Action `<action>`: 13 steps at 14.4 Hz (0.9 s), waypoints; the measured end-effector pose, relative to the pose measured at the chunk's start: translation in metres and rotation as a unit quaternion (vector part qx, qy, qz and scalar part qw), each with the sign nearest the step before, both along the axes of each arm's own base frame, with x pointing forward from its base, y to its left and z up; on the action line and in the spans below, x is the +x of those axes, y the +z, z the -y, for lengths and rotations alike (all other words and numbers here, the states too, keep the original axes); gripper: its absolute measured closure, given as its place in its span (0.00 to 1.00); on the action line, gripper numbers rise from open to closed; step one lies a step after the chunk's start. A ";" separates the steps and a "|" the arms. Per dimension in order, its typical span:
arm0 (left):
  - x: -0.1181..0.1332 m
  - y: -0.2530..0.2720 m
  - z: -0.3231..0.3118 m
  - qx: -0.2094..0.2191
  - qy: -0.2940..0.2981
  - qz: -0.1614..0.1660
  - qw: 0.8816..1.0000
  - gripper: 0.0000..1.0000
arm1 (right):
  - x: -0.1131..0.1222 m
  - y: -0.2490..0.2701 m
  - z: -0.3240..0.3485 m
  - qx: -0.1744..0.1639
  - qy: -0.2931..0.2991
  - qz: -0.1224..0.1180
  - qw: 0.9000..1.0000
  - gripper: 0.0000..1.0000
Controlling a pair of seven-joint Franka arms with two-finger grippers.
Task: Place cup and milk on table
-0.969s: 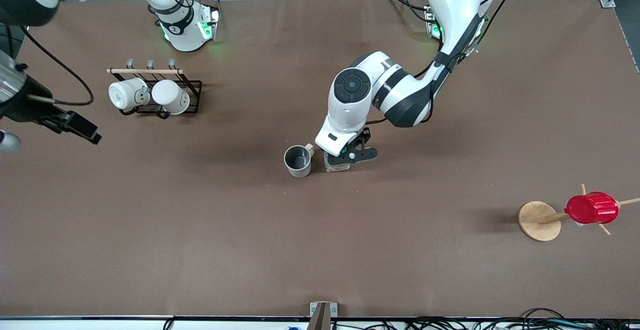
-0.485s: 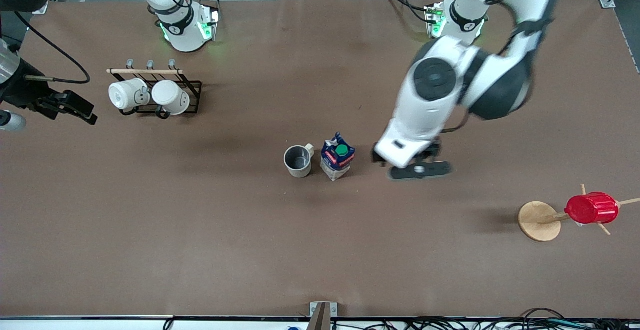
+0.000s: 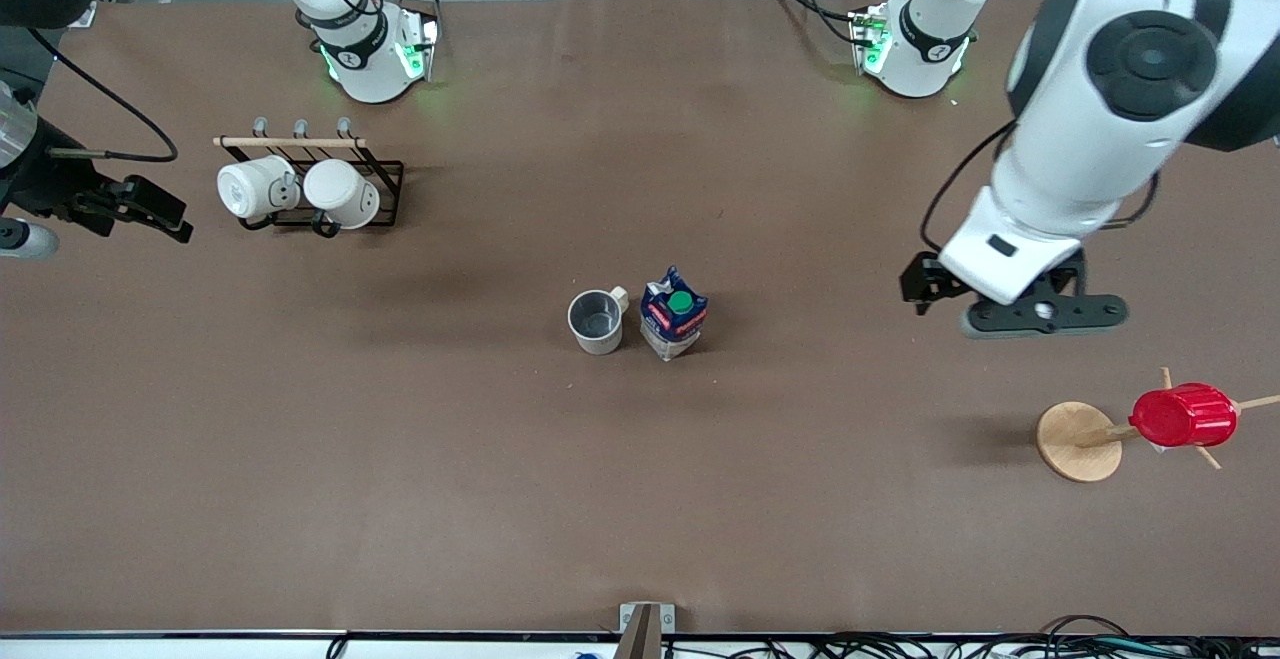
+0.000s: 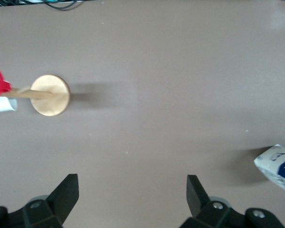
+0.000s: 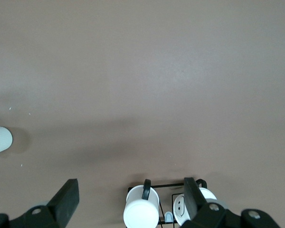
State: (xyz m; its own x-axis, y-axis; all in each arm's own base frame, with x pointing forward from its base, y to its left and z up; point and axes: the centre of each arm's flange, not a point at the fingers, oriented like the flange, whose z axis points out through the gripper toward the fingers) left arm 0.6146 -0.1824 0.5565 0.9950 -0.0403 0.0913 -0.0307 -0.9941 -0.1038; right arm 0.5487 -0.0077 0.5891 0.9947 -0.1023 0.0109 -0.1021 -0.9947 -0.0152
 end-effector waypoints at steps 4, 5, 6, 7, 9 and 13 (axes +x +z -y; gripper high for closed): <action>-0.008 0.028 -0.074 -0.020 -0.031 -0.036 0.999 0.00 | -0.001 0.000 -0.002 0.000 0.015 -0.001 1.000 0.03; -0.013 0.038 -0.092 -0.027 -0.041 -0.042 0.998 0.00 | -0.001 0.001 -0.002 0.000 0.017 0.000 1.000 0.03; -0.018 0.046 -0.108 -0.040 -0.048 -0.045 0.997 0.00 | 0.000 0.002 -0.002 0.000 0.017 0.002 1.000 0.03; -0.024 0.051 -0.122 -0.051 -0.054 -0.048 0.996 0.00 | 0.000 0.005 -0.002 -0.001 0.018 0.005 1.000 0.03; -0.036 0.055 -0.137 -0.056 -0.057 -0.052 0.995 0.00 | 0.000 0.015 -0.003 -0.001 0.020 0.015 1.000 0.02; -0.070 0.051 -0.140 -0.044 -0.049 -0.065 0.996 0.00 | 0.002 0.034 -0.005 -0.002 0.032 0.034 0.999 0.02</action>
State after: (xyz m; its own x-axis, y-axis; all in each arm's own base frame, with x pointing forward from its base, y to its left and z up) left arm 0.5451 -0.0426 0.6079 0.9903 -0.1358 -0.0296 -0.1360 -0.9907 -0.0053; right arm 0.5502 -0.0027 0.6232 0.9961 -0.0389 0.0797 -0.0378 -0.9992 -0.0157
